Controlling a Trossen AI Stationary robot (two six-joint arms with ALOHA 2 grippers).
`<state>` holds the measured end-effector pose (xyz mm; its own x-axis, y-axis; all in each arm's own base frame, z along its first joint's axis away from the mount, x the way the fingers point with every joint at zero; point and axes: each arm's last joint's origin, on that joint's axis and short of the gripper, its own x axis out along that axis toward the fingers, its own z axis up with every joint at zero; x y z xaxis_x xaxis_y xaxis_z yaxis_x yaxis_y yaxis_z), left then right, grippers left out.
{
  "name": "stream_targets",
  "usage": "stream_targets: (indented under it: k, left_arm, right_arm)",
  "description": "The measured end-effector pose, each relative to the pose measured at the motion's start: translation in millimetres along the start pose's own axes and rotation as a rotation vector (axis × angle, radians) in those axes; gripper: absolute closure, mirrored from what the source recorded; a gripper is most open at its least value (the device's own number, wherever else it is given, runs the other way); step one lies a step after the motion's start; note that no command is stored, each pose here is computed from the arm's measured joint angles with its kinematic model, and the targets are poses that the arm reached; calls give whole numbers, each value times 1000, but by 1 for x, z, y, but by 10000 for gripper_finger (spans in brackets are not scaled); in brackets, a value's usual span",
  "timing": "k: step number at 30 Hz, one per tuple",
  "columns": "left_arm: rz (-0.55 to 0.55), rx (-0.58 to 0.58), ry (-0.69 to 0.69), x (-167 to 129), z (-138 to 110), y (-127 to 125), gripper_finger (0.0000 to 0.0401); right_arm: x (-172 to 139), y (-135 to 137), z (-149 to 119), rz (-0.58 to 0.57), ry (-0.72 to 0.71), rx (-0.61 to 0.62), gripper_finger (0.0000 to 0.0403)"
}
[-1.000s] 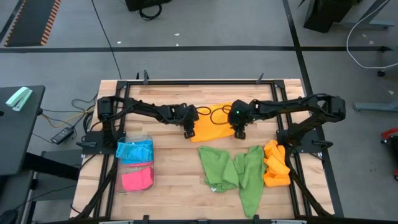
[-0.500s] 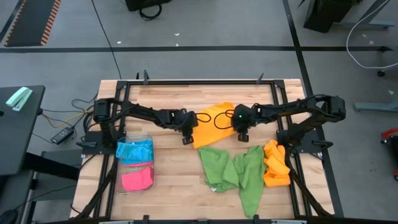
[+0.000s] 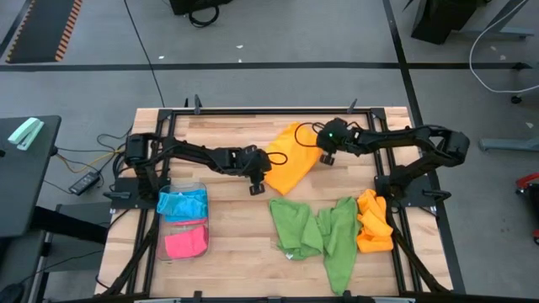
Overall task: Fold microfiber towels
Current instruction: Fold the left yellow microfiber cloth
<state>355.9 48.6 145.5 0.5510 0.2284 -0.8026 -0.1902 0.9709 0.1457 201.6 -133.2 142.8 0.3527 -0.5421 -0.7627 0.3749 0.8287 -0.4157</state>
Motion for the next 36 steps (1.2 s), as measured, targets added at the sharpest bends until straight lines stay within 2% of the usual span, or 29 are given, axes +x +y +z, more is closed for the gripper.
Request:
stream_targets:
  k: [2, 8, 13, 18, 23, 28, 36]
  left_arm:
    - [-5, 80, 4, -1, 0, -4, 307]
    - [-20, 451, 1, -4, -1, -25, 294]
    - [17, 621, 4, -6, -2, -34, 264]
    - [35, 657, 32, 0, -4, -27, 228]
    - [31, 710, 77, 7, -9, -18, 217]
    - [-30, 754, 86, 18, -13, -12, 233]
    - [-30, 785, 79, 20, -13, -8, 281]
  right_arm:
    - [0, -5, 2, -20, 3, 36, 315]
    - [-5, 1, 13, 7, -35, 71, 315]
    - [-12, 17, 23, 48, -75, 37, 315]
    - [-19, 34, 28, 91, -106, -1, 315]
    - [-26, 52, 31, 133, -138, -43, 315]
    - [-35, 68, 39, 186, -220, -16, 315]
    - [-53, 95, 51, 333, -368, -20, 315]
